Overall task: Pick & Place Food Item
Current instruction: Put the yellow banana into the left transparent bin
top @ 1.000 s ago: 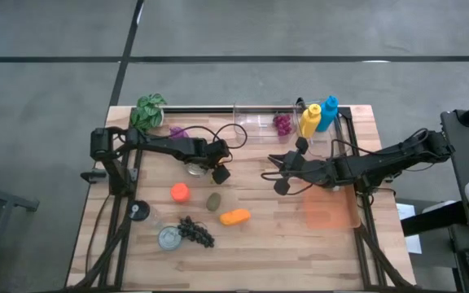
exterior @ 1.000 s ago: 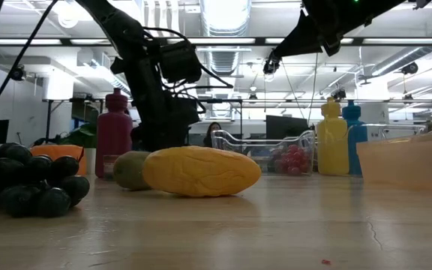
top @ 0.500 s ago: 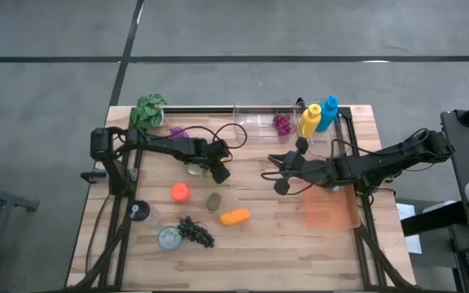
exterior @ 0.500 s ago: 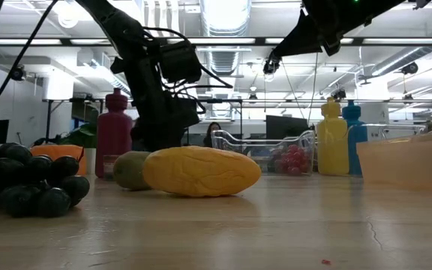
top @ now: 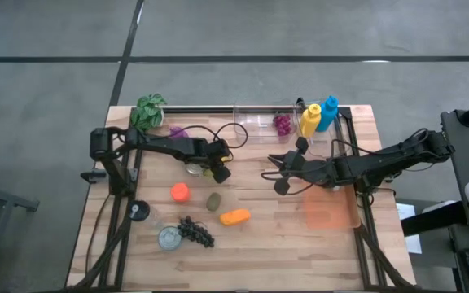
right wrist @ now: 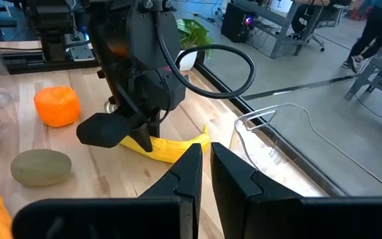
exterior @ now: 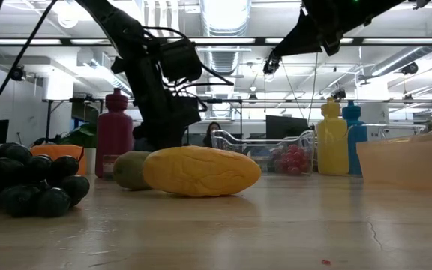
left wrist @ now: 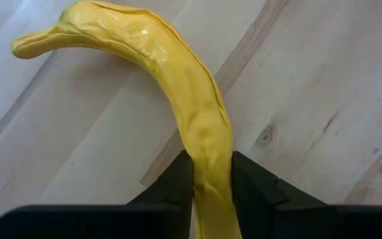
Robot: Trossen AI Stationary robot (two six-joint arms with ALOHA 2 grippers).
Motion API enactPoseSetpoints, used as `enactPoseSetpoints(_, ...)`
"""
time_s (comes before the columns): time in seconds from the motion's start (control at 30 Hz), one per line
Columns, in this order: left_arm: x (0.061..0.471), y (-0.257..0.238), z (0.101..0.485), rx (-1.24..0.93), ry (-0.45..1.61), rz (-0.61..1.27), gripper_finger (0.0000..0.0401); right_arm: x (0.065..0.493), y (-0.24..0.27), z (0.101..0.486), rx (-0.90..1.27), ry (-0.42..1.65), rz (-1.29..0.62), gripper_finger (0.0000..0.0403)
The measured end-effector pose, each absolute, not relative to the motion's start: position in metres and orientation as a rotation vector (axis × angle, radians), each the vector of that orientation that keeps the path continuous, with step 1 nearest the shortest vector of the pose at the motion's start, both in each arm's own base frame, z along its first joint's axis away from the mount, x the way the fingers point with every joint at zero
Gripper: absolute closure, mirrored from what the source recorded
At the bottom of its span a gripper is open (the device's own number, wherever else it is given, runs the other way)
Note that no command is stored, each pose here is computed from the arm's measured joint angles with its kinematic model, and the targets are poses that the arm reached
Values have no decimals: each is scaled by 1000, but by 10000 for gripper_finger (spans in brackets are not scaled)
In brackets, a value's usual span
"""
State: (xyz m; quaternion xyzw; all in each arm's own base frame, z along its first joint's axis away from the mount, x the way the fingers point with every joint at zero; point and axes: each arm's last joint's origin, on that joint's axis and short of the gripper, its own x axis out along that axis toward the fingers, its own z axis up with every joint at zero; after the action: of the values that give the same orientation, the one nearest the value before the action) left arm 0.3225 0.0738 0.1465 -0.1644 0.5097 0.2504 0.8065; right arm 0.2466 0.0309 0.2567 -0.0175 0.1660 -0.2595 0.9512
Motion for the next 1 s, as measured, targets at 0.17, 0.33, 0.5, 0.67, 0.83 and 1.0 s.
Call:
enactPoseSetpoints(0.17,321,73,156,-350,1062,531,321,247,31,259,-33,332,-527,374)
enactPoseSetpoints(0.33,316,72,173,-337,1030,518,322,247,31,260,-32,330,-526,374)
enactPoseSetpoints(0.5,309,71,193,-317,985,500,323,247,31,260,-56,338,-522,374)
enactPoseSetpoints(0.67,302,69,213,-289,924,478,323,247,31,259,-91,351,-516,374)
enactPoseSetpoints(0.83,296,68,229,-246,875,451,323,247,31,258,-166,374,-503,374)
enactPoseSetpoints(1.0,294,66,238,-196,848,383,323,246,31,255,-256,406,-485,374)
